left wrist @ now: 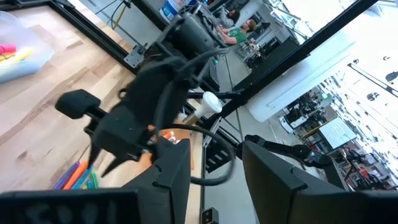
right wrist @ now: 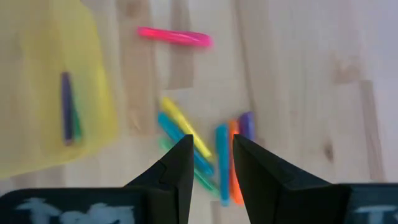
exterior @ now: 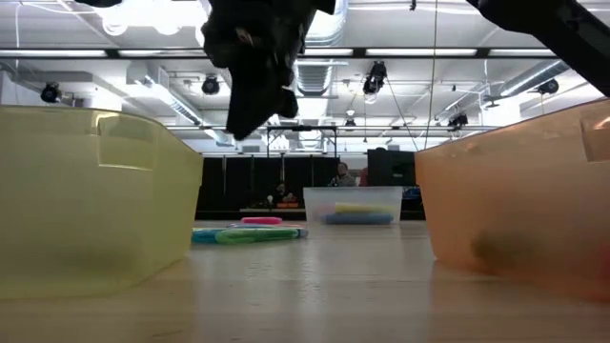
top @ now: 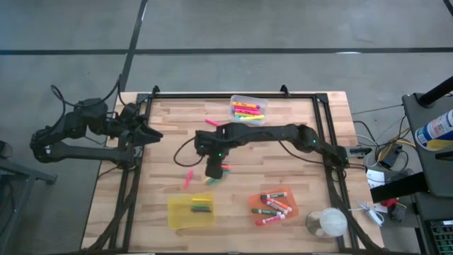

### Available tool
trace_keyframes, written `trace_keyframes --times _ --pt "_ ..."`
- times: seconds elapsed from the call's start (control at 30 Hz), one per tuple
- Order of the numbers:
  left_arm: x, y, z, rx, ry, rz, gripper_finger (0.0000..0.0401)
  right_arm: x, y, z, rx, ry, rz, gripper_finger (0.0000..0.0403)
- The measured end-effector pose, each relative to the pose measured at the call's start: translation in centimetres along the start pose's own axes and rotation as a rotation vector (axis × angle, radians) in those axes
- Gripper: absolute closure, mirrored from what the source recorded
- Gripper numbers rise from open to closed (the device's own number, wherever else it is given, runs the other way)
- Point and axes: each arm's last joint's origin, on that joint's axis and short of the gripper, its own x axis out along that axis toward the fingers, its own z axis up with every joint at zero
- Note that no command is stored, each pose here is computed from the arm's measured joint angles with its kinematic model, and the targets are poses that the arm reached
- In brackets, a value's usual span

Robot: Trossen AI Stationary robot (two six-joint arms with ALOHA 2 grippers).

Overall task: Pick & Place Markers
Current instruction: Put the pink pen into the yellow bin

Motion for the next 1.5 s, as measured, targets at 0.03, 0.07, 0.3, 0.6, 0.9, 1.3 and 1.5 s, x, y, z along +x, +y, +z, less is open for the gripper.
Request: trace_keyframes --times 0.03,0.07,0.3,0.6,0.9,1.3,1.5 --pt "0.0 0.0 0.0 0.000 0.001 0.000 0.0261 0.2 -0.2 -0.1 -0.004 0.011 -0.003 0.0296" --pt "0.0 0.0 0.0 -0.001 0.004 -0.002 0.0261 0.5 -0.4 -0.3 -0.009 0.022 -0.007 0.0296" --pt "0.0 0.0 -0.1 -0.002 0.011 0.000 0.0261 1.5 -3.3 -0.3 0.031 0.025 -0.027 0.0299" --pt "0.0 0.0 -0.1 -0.002 0.011 -0.001 0.0261 0.0 -11.6 0.8 0.293 -0.066 -0.055 0.0305" --pt "0.0 0.1 -0.1 0.004 0.009 0.003 0.0261 -1.8 -18.7 1.2 0.441 -0.210 -0.097 0.0307" --pt "0.1 0.1 0.0 -0.017 0.009 0.008 0.0261 0.2 -21.2 1.0 0.486 -0.213 -0.067 0.0309" --pt "0.1 0.1 0.0 -0.017 0.009 0.008 0.0261 2.0 -21.6 0.5 0.492 -0.170 -0.072 0.0310"
